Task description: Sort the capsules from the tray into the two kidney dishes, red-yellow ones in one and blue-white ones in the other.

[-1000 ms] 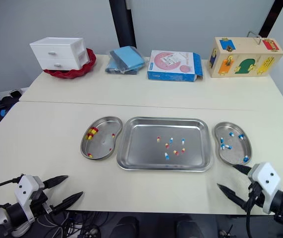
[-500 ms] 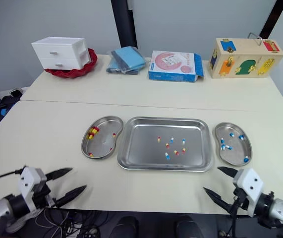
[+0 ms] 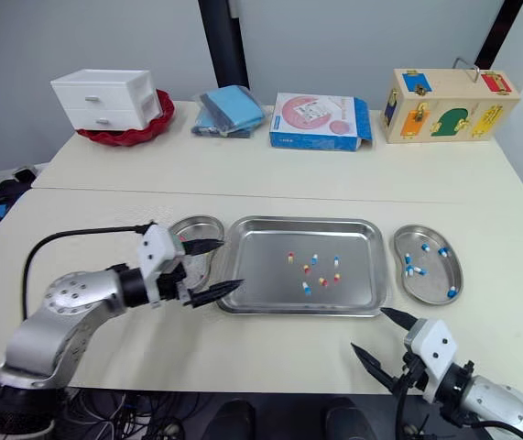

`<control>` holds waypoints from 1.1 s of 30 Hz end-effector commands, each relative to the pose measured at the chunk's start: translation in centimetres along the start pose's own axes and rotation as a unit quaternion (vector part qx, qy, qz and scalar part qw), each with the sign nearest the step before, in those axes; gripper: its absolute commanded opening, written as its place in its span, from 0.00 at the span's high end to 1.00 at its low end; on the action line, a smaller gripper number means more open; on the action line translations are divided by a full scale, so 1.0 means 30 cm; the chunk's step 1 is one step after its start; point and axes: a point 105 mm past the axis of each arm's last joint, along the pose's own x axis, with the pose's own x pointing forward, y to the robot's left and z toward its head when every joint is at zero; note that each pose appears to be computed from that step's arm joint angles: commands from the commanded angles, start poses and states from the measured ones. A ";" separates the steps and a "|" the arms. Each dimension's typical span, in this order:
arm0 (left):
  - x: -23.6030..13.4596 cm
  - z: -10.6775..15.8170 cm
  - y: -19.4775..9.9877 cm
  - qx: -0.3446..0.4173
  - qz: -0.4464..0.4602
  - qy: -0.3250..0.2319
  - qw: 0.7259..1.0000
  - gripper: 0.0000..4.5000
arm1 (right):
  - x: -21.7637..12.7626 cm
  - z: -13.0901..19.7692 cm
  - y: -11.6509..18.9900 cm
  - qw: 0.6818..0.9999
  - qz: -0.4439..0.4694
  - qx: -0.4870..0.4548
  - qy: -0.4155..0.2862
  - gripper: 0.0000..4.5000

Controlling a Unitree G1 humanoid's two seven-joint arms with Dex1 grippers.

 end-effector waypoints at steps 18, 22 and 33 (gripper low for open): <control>0.341 -0.060 0.054 0.036 -0.052 0.052 0.997 0.11 | -0.009 -0.022 0.050 1.000 -0.020 -0.005 -0.007 0.00; 0.364 -0.088 0.047 0.037 -0.058 0.061 0.996 0.11 | -0.013 -0.026 0.049 1.000 -0.022 -0.004 -0.005 0.00; 0.384 -0.122 0.038 0.017 -0.077 0.078 0.994 0.44 | -0.020 -0.029 0.058 1.000 -0.023 -0.001 -0.002 0.00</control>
